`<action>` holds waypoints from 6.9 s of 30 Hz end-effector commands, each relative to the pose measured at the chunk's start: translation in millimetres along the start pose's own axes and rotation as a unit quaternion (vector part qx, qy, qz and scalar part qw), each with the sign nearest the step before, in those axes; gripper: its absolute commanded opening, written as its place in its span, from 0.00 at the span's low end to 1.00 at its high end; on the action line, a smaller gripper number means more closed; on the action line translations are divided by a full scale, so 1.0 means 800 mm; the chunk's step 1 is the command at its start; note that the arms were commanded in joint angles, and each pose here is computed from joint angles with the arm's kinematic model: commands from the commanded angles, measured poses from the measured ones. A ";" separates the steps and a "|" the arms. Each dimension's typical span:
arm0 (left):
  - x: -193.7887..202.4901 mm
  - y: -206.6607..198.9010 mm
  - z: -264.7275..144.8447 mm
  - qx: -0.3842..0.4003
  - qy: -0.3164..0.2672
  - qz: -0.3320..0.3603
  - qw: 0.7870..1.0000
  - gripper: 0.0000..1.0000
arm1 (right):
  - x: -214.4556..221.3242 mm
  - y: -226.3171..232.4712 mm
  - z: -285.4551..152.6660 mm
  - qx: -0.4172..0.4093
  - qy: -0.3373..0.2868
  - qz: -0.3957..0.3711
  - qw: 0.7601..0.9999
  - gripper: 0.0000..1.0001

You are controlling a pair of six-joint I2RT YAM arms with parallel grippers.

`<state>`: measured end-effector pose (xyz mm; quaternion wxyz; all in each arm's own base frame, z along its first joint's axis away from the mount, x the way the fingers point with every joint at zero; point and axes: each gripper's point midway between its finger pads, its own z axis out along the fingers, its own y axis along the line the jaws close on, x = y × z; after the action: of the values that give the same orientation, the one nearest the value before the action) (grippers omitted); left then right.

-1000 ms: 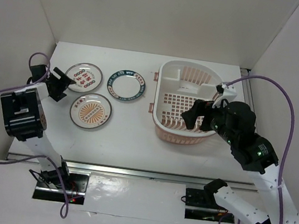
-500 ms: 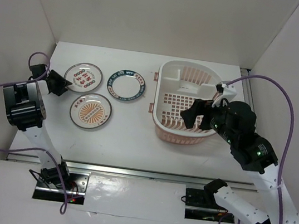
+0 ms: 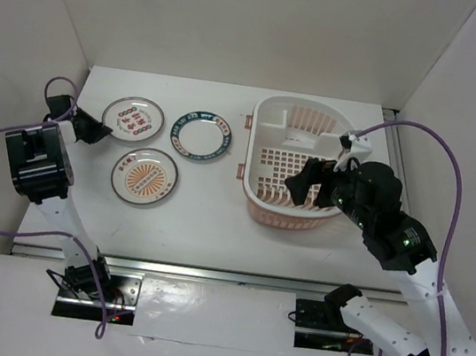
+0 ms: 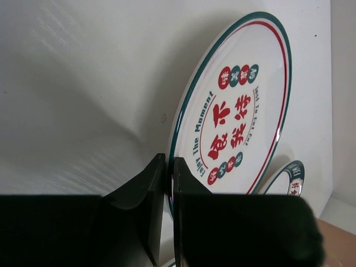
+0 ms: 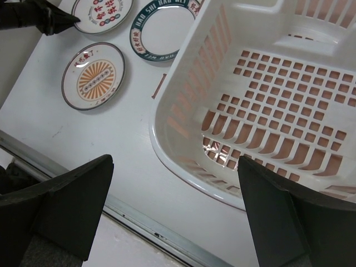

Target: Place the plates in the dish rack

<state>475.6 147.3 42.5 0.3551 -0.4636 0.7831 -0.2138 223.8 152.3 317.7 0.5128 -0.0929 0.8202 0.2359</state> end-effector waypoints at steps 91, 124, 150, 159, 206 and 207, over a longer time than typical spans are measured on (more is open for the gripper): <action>0.148 -0.336 -0.355 0.284 0.014 0.283 0.916 1.00 | -0.004 -0.091 0.097 0.428 -0.013 0.013 0.904 0.00; 0.148 -0.335 -0.355 0.284 0.013 0.288 0.915 1.00 | 0.078 -0.099 0.120 0.418 0.059 0.000 0.906 0.00; 0.148 -0.332 -0.346 0.272 0.019 0.284 0.919 1.00 | 0.105 -0.085 0.126 0.431 0.076 -0.023 0.899 0.33; 0.147 -0.328 -0.335 0.263 0.021 0.286 0.921 1.00 | 0.107 -0.068 0.131 0.422 0.079 -0.017 0.903 0.50; 0.194 -0.163 0.060 0.108 0.190 0.235 0.947 0.88 | 0.002 0.169 0.024 -0.004 -0.045 -0.080 0.996 1.00; 0.197 -0.161 0.060 0.111 0.194 0.234 0.946 0.78 | 0.002 0.169 0.024 -0.005 -0.045 -0.080 0.996 1.00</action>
<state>529.6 -48.1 47.6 0.2856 -0.1829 0.8978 -0.2810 188.7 271.2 332.0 0.5522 -0.1534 0.8030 0.1636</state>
